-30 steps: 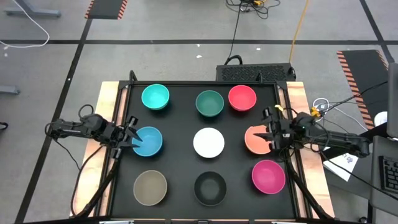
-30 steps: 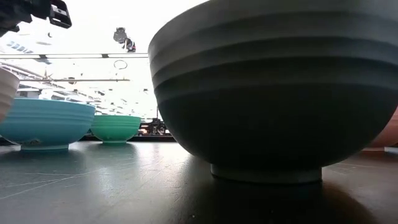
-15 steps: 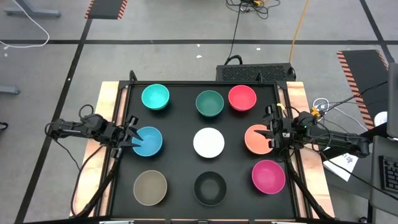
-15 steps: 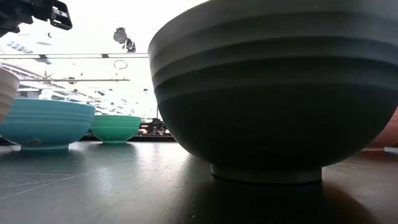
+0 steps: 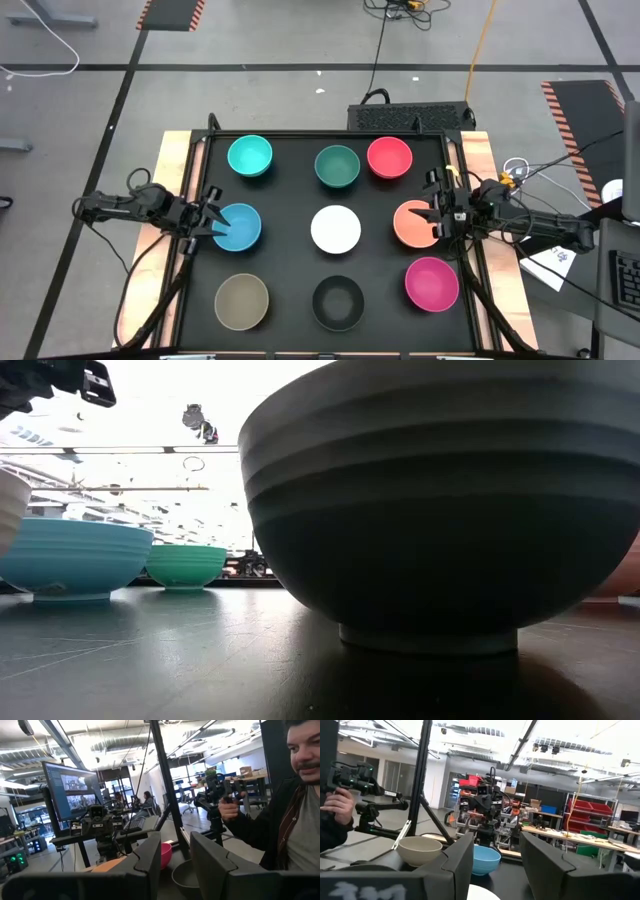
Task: Nest bowls inside each other
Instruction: Stack the orange bowl on top of the white bowl
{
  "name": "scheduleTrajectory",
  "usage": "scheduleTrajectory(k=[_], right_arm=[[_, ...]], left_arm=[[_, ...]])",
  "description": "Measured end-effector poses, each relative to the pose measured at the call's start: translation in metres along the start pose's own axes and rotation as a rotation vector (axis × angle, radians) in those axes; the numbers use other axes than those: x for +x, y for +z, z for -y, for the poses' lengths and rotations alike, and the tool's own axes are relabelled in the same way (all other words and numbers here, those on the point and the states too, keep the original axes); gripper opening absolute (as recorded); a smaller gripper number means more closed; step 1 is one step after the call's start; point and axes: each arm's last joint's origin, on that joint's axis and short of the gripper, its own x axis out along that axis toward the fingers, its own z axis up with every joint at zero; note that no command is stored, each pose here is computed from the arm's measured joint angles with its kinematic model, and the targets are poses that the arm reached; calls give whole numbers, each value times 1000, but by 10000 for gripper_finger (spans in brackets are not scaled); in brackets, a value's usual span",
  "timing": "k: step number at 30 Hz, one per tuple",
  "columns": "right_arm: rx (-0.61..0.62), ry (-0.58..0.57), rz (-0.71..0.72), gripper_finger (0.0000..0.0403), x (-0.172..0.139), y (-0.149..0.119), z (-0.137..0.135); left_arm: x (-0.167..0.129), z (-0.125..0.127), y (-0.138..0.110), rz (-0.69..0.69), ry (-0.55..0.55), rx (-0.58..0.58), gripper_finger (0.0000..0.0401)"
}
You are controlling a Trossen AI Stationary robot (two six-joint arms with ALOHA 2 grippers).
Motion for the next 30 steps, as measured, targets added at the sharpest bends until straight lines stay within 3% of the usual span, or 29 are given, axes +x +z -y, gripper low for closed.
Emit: scheduleTrajectory(k=[5,10,16,24,30], right_arm=[[61,-265,-39,150,0,4,9],[63,-493,-164,150,3,30,20],[87,-595,-293,150,8,44,32],[130,-740,-462,151,13,22,55],[185,-768,-468,151,8,16,76]], left_arm=[[0,1,-3,-30,-5,-8,108],[0,1,-5,-50,-9,-11,108],[0,2,-9,-90,-16,-27,108],[-1,2,-12,-119,-21,-32,108],[-1,3,-13,-134,-23,-39,108]])
